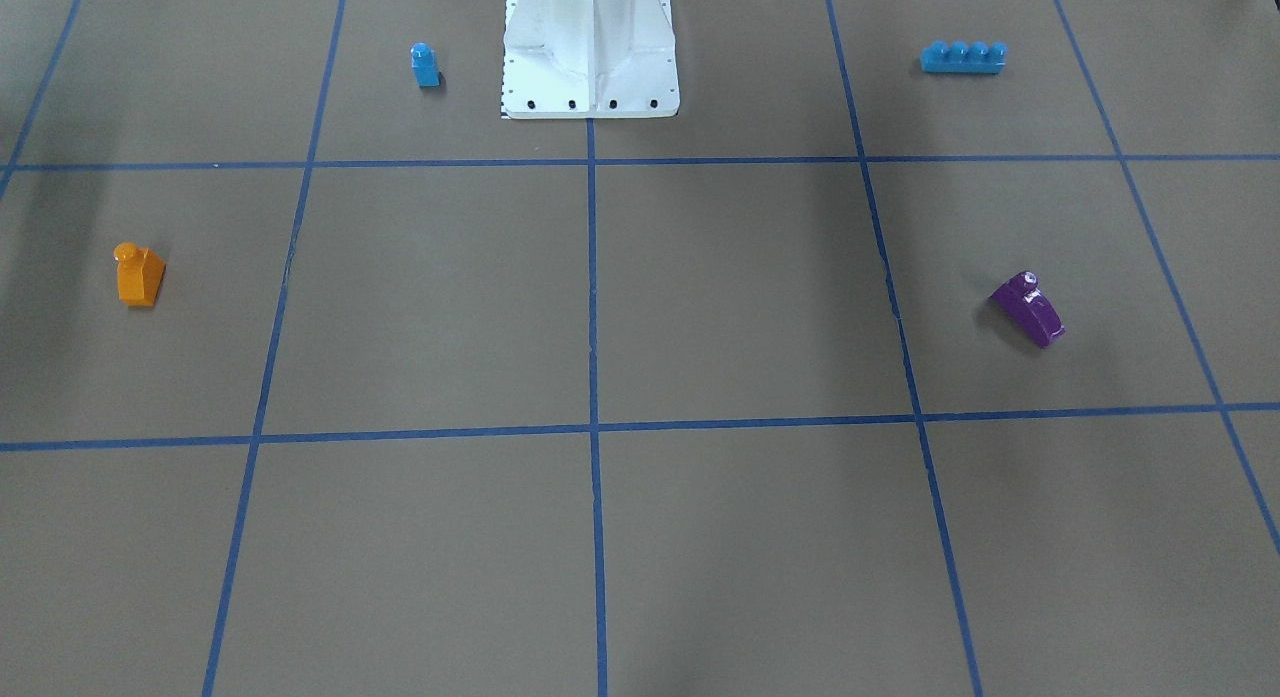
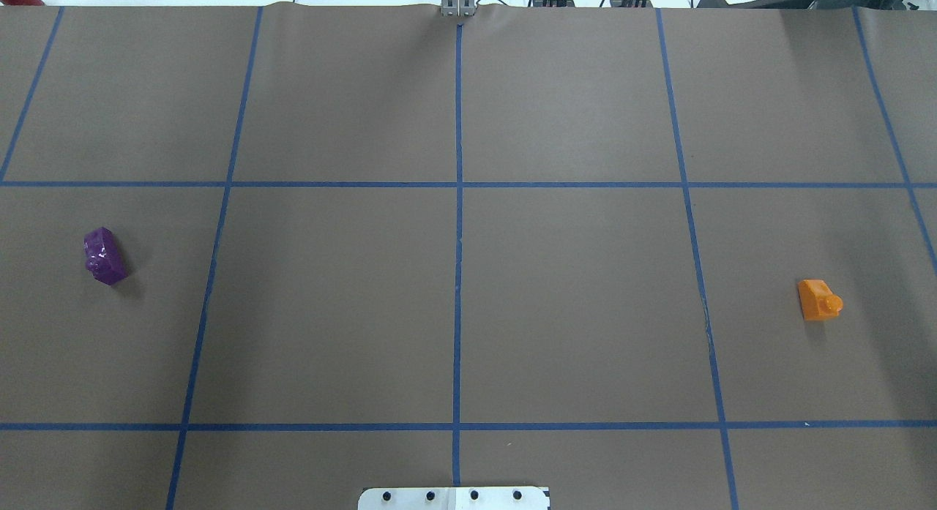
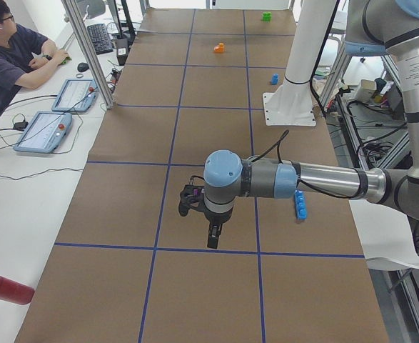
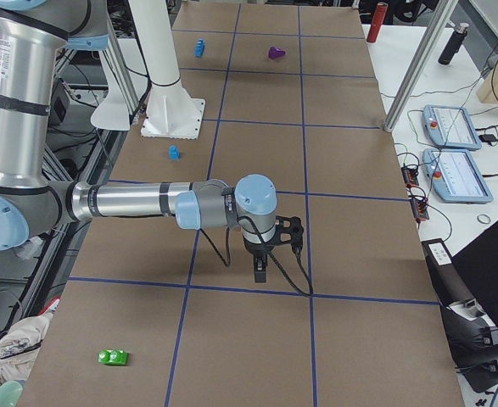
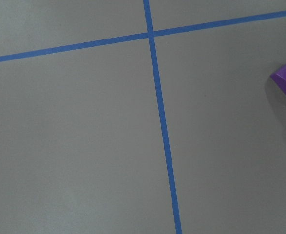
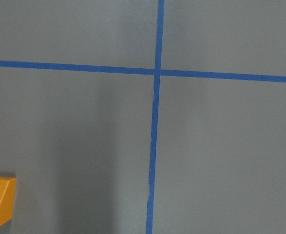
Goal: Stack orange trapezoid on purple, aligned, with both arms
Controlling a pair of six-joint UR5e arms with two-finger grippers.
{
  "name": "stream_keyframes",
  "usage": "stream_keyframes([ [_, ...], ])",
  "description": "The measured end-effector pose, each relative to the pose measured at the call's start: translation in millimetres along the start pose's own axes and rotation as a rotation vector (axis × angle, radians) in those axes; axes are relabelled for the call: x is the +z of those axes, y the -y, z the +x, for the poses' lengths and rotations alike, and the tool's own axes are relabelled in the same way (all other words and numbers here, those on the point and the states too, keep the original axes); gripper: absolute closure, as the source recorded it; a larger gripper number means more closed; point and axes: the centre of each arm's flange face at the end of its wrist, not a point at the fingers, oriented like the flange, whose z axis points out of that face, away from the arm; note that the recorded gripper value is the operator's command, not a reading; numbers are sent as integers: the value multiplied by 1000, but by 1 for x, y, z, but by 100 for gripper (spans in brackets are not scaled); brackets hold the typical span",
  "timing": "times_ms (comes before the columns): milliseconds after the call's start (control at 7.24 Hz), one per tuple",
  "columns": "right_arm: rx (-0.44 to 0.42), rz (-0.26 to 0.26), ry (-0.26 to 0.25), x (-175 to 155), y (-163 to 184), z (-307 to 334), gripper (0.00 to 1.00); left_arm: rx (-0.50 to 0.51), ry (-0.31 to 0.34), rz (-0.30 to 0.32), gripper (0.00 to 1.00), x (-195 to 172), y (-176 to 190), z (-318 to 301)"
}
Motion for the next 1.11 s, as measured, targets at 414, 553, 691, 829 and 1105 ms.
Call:
stream_keyframes([
  [414,-3,-1,3,1,-1,0,0,19,4,11,0,0,0,0],
  [553,-6,1,5,1,0,-1,0,35,6,27,0,-3,4,3],
  [691,-15,3,8,3,1,-5,0,57,8,50,0,-7,10,6],
  [829,-26,-1,10,6,2,-9,0,77,4,73,0,-10,19,10],
  [1105,-42,-6,12,9,6,-17,0,55,-68,88,0,-9,48,28],
])
